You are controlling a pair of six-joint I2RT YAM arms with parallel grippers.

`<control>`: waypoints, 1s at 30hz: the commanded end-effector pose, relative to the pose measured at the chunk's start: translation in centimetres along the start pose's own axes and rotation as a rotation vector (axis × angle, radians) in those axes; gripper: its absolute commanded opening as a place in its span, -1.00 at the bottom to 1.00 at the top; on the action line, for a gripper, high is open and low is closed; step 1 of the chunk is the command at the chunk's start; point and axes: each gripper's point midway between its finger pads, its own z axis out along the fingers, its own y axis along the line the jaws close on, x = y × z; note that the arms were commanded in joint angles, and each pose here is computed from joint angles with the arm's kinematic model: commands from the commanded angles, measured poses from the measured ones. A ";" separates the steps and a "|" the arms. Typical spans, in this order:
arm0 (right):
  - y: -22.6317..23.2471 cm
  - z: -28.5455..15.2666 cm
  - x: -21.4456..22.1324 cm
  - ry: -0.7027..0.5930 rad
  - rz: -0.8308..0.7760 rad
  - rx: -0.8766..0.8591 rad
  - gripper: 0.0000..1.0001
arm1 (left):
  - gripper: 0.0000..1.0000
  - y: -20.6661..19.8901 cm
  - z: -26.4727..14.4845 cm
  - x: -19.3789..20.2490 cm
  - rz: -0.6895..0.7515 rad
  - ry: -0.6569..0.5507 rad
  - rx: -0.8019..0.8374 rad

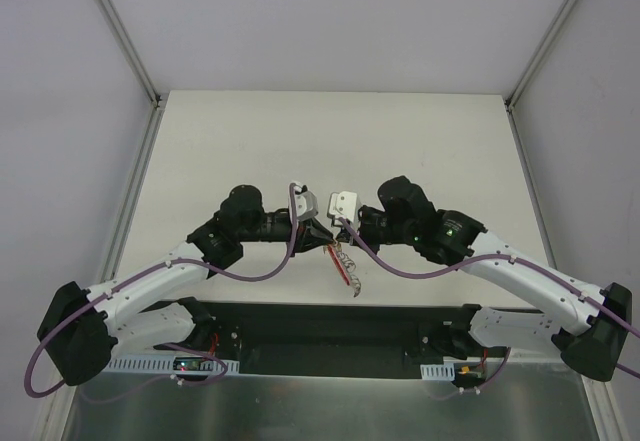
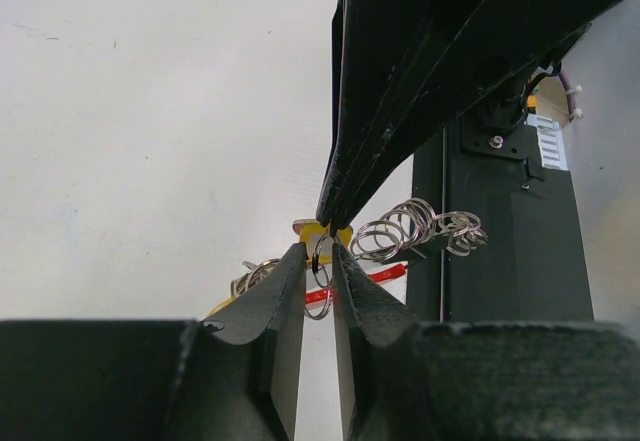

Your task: Put the keys on the keyring

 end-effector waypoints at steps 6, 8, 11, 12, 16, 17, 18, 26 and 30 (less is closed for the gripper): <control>-0.8 -0.4 -2.7 -0.077 -0.035 0.021 -0.98 | -0.49 -1.3 0.5 -1.7 -0.015 -0.015 0.077; -0.7 -0.3 -2.5 -0.073 -0.036 0.023 -0.98 | -0.42 -1.3 0.5 -1.5 -0.020 -0.008 0.077; -0.7 -0.4 -2.5 -0.073 -0.034 0.023 -0.98 | -0.30 -1.3 0.5 -1.2 -0.024 0.003 0.073; -0.7 -0.3 -2.5 -0.073 -0.036 0.022 -0.97 | -0.28 -1.1 0.5 -1.0 -0.023 0.011 0.063; -0.6 -0.4 -2.4 -0.071 -0.032 0.019 -0.98 | -0.17 -0.3 0.0 -0.7 -0.009 0.017 0.000; -0.5 -0.4 -2.3 -0.071 -0.033 0.017 -0.98 | -0.12 -0.3 -0.1 -0.7 -0.003 0.014 -0.006; -0.4 -0.3 -2.2 -0.069 -0.031 0.013 -0.98 | -0.09 -0.2 -0.2 -0.9 0.006 0.008 -0.014; 0.1 -0.2 -2.3 -0.074 -0.030 -0.014 -0.98 | -0.20 -1.2 0.1 -0.3 -0.008 0.020 0.055; 0.4 -0.1 -2.3 -0.078 -0.032 -0.029 -0.98 | -0.19 -1.5 0.3 -0.1 -0.002 0.019 0.083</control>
